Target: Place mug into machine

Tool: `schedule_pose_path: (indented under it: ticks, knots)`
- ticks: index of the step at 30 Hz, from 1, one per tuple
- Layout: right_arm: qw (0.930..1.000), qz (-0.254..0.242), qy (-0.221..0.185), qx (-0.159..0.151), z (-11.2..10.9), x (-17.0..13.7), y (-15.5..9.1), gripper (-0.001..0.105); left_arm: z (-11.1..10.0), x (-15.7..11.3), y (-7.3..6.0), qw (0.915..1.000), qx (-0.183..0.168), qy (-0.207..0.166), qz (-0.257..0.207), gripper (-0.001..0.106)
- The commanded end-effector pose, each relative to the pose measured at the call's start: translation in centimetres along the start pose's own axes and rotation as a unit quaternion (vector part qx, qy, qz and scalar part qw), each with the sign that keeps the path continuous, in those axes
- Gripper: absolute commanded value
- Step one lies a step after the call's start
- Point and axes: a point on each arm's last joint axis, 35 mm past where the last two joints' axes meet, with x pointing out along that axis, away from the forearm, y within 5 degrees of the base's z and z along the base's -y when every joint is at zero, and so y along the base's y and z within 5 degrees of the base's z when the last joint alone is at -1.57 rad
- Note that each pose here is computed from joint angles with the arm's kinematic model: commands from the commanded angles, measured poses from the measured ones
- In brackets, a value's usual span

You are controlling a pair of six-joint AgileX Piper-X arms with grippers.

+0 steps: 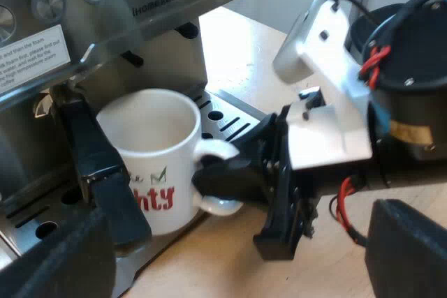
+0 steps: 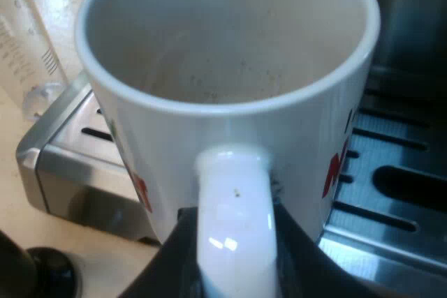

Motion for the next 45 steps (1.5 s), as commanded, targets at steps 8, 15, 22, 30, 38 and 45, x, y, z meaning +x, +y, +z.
schedule_pose_path:
  ticks: [8, 15, 22, 30, 38, 45]
  knots:
    - [0.9999, -0.005, -0.012, 0.000, 1.0, 1.5, 0.5, 0.000, 0.0, 0.0, -0.1, 1.0000, -0.003, -0.002, -0.005, 0.079]
    - [0.9998, -0.017, -0.010, 0.009, 1.5, 2.7, -0.3, 0.000, 0.0, 0.0, -0.1, 1.0000, -0.003, -0.002, -0.005, 0.079]
    - [0.9997, -0.021, -0.009, 0.011, 1.8, 3.9, -0.1, 0.000, 0.0, 0.0, -0.1, 1.0000, -0.003, -0.002, -0.005, 0.079]
    - [0.9995, -0.028, -0.011, 0.014, 2.7, 5.7, 0.4, 0.000, 0.0, 0.0, -0.1, 1.0000, -0.002, -0.002, -0.005, 0.079]
    - [0.9988, -0.043, -0.010, 0.018, 2.9, 6.3, -0.1, 0.000, 0.0, 0.0, -0.1, 1.0000, -0.002, -0.002, -0.005, 0.079]
    - [0.9982, -0.046, -0.027, 0.028, 3.3, 6.3, -0.3, 0.000, 0.0, 0.0, -0.1, 1.0000, -0.002, -0.002, -0.005, 0.079]
